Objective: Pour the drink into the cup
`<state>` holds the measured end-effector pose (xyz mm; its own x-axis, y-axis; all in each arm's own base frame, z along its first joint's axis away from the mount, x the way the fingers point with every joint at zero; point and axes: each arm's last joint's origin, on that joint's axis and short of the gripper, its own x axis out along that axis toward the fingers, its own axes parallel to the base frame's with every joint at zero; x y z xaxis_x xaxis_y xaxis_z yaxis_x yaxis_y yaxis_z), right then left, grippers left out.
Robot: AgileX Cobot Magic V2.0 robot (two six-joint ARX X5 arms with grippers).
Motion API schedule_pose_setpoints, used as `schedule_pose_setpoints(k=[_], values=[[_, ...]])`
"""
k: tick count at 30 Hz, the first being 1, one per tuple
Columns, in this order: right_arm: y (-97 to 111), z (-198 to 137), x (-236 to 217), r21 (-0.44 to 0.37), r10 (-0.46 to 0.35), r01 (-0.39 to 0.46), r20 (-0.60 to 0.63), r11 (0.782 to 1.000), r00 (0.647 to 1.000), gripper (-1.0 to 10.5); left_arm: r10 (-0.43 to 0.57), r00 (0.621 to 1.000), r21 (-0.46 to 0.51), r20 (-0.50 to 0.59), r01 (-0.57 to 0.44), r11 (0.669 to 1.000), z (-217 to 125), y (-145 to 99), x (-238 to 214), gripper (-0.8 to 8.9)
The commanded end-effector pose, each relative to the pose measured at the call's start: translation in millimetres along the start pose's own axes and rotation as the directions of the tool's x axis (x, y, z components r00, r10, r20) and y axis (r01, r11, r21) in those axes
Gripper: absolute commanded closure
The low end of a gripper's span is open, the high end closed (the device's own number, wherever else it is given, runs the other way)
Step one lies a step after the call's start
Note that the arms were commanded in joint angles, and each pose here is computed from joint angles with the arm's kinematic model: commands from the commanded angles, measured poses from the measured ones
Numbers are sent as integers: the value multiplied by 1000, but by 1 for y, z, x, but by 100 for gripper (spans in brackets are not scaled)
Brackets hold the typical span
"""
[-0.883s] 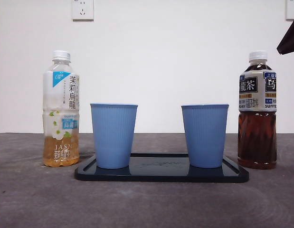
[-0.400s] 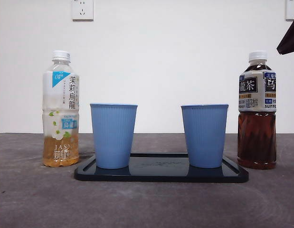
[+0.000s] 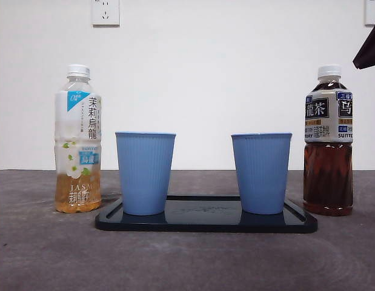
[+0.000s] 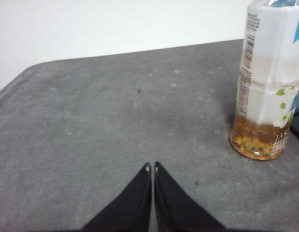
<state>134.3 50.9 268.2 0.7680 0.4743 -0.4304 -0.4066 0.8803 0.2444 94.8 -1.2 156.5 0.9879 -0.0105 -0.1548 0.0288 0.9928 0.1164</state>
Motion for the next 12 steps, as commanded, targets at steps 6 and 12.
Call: schedule_pose_setpoints(k=[6,12], values=[[3,4,-6,-15,15,-15,34,1000,999,938,1,1000,1,-24,-1,1000,-7,-1,2,806],[-9,3,-44,-65,-172,194,248,979,953,938,0,1000,1,-23,0,1000,-7,-1,2,806]])
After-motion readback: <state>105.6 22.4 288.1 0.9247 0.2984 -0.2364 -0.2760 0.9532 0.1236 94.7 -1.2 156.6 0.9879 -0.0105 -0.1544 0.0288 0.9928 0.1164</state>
